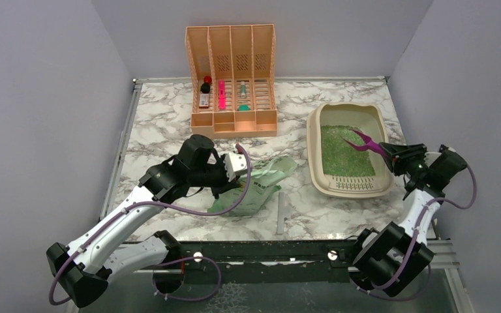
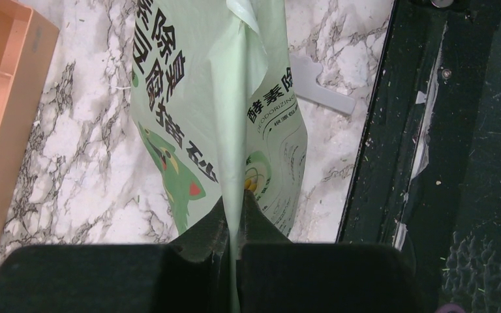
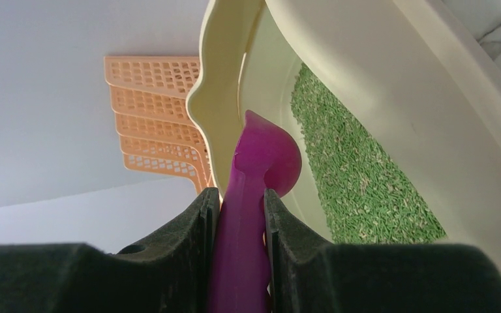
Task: Fill the litter box with clean litter
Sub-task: Pour the cat litter into the litter box.
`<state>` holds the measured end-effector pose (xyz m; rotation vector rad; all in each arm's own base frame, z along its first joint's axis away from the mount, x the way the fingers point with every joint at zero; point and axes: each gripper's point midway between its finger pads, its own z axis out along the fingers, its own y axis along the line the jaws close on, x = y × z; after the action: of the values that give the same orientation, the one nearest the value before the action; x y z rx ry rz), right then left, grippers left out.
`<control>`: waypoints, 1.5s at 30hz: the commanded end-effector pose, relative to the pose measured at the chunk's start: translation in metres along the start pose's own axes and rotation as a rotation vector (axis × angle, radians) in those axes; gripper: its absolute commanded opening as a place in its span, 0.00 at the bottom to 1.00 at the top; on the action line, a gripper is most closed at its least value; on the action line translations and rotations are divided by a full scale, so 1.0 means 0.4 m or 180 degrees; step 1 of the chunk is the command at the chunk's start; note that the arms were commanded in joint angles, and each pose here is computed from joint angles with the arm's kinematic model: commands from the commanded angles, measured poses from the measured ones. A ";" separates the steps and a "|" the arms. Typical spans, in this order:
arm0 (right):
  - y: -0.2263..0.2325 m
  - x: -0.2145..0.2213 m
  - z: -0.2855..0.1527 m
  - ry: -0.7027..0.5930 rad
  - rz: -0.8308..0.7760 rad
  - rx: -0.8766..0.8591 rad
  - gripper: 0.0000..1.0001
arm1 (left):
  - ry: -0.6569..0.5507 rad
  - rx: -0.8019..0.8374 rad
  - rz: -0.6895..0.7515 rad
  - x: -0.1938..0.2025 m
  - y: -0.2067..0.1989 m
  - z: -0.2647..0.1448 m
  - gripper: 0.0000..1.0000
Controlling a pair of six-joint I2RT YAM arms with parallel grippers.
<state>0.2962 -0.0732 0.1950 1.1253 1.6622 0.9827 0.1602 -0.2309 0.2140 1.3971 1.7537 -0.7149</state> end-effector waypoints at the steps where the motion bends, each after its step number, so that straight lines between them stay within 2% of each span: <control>1: -0.013 0.038 -0.020 0.0101 -0.0042 0.0046 0.01 | -0.0522 -0.0049 0.0276 -0.107 0.006 -0.025 0.00; 26: -0.053 0.133 -0.065 0.0259 -0.0013 0.0131 0.01 | -0.0494 -0.0012 0.0257 -0.102 0.004 -0.017 0.00; 36: -0.046 0.112 -0.055 0.0201 0.0000 0.0122 0.01 | -0.0474 -0.0039 0.0242 -0.099 0.009 -0.016 0.00; 42: -0.023 0.049 -0.027 0.0080 -0.0096 0.0062 0.01 | -0.0456 -0.0050 0.0227 -0.097 0.011 -0.014 0.00; 45: -0.023 0.028 -0.009 0.0153 -0.0058 0.0087 0.01 | -0.0449 -0.0051 0.0205 -0.096 0.011 -0.013 0.00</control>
<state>0.2699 -0.0490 0.1591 1.2064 1.7584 1.0003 0.1597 -0.2305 0.2144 1.3945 1.7539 -0.7155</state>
